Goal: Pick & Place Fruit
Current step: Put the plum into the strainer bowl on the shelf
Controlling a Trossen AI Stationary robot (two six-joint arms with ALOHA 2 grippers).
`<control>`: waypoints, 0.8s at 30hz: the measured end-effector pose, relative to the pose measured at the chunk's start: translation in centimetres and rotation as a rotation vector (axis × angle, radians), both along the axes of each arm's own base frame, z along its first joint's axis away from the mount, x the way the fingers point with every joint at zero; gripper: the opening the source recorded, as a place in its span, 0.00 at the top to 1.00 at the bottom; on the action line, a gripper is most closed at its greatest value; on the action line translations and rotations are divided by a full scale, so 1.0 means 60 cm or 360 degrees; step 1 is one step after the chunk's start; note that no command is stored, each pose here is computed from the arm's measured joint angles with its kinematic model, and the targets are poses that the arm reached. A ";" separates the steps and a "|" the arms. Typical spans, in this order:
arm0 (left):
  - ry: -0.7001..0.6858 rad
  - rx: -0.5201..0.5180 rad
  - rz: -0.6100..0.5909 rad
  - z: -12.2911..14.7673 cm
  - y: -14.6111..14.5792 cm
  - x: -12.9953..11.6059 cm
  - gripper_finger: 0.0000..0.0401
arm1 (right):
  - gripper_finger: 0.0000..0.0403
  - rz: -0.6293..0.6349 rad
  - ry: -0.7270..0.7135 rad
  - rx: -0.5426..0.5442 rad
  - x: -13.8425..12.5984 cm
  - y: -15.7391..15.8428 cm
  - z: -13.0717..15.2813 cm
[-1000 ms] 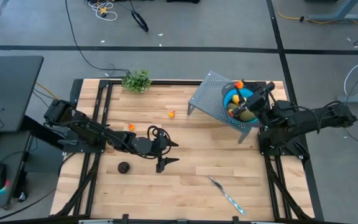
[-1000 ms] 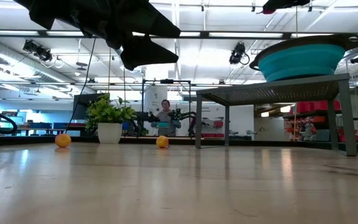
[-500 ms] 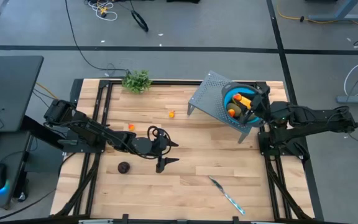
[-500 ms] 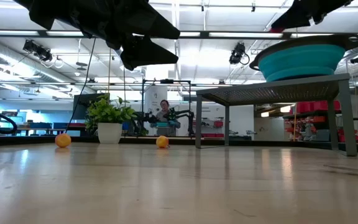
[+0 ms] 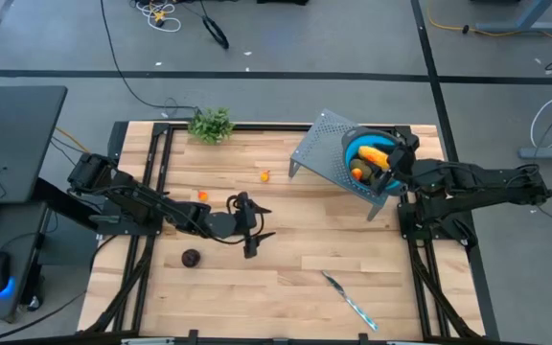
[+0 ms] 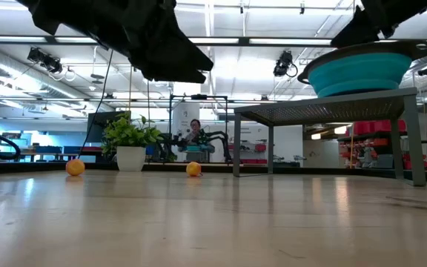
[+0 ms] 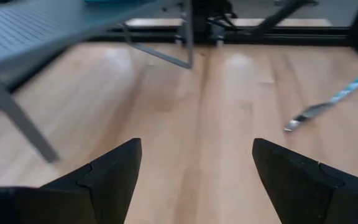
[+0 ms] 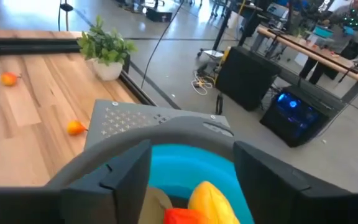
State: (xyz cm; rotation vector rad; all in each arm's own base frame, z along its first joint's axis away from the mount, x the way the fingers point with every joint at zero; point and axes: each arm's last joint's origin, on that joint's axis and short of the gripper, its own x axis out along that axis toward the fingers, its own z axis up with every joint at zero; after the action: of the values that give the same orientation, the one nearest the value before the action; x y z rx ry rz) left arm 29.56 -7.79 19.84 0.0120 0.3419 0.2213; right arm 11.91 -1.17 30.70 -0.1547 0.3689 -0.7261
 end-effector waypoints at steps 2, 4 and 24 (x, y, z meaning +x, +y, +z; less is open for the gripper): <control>0.0008 0.0068 0.0042 0.000 0.002 0.000 0.21 | 0.37 0.0015 -0.0050 0.0008 0.002 0.001 0.004; 0.0010 0.0096 0.0054 -0.001 0.003 -0.001 0.21 | 0.36 0.0103 -0.0122 0.0043 0.006 0.004 0.010; 0.0375 -0.0195 -0.0161 0.005 -0.062 -0.073 0.21 | 0.36 0.1304 0.0102 0.0745 0.132 0.110 -0.049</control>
State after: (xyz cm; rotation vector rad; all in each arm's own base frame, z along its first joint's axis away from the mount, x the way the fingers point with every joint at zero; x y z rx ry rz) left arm 25.16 -11.50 20.15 -0.0658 0.5876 0.0984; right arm 19.80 5.44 27.78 0.1168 0.4807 0.1817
